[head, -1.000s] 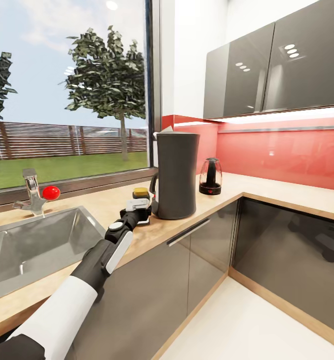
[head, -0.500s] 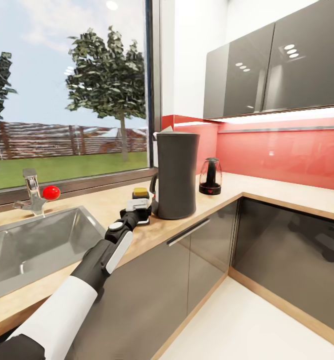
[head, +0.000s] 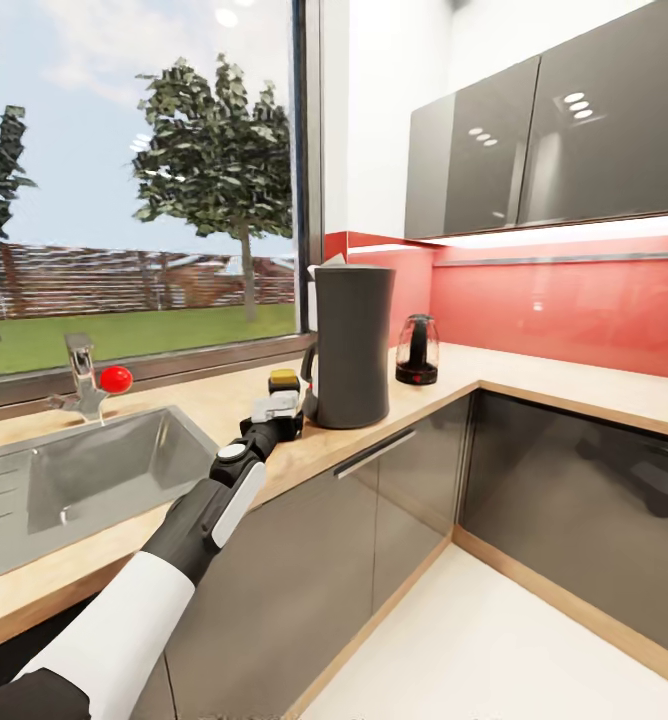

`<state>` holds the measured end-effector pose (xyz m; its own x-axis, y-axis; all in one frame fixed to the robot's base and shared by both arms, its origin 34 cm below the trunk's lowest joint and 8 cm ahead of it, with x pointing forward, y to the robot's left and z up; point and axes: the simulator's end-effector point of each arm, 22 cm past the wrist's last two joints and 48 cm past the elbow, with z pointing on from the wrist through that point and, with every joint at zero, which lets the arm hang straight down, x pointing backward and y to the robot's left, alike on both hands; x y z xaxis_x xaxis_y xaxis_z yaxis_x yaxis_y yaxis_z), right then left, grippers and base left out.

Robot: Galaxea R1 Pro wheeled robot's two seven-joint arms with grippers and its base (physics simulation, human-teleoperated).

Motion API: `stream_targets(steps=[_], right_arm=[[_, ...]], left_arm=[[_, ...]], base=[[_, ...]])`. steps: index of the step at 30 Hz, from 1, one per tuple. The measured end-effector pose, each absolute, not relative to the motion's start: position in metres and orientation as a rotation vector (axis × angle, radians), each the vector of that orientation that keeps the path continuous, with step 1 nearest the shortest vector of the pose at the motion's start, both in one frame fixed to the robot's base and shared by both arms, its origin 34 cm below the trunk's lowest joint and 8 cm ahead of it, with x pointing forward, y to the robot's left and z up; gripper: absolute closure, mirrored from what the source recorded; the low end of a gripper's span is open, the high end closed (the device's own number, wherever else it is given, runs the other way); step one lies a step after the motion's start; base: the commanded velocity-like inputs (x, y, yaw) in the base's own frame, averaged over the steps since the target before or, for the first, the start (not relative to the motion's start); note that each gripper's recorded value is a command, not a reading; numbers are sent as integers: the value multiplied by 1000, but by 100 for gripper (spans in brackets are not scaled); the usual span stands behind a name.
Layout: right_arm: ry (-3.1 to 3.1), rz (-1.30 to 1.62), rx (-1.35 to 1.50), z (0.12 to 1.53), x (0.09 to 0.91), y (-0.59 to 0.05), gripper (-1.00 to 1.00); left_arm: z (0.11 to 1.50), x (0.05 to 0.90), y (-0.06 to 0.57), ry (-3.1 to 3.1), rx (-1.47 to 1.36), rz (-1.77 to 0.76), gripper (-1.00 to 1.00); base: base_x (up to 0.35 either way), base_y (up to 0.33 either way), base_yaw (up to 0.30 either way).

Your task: Set up a coffee station on the kitchen countertop: keep the coffee maker on the countertop, move the bottle of coffee from the kitchen shelf to the counter next to the coffee maker, place a paper coffee filter on top of the coffee maker, put the saucer next to the coffee maker with the coffee cup on the saucer, and place the electric kettle next to the coffee maker.

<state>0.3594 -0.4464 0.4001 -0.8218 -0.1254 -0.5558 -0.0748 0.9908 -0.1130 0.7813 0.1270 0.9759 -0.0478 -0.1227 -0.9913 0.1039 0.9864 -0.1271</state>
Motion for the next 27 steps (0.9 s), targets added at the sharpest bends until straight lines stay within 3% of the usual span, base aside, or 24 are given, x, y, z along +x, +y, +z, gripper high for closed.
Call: stream_targets(steps=[11, 27], right_arm=[[2538, -115, -140, 400, 359, -446, -100], [2539, -115, -140, 400, 359, -446, -100]], left_arm=[[979, 780, 125, 1602, -10, -190, -100], [981, 780, 123, 1599, -8, -198, -100]], base=[[-17, 0, 0], [-142, 0, 0]])
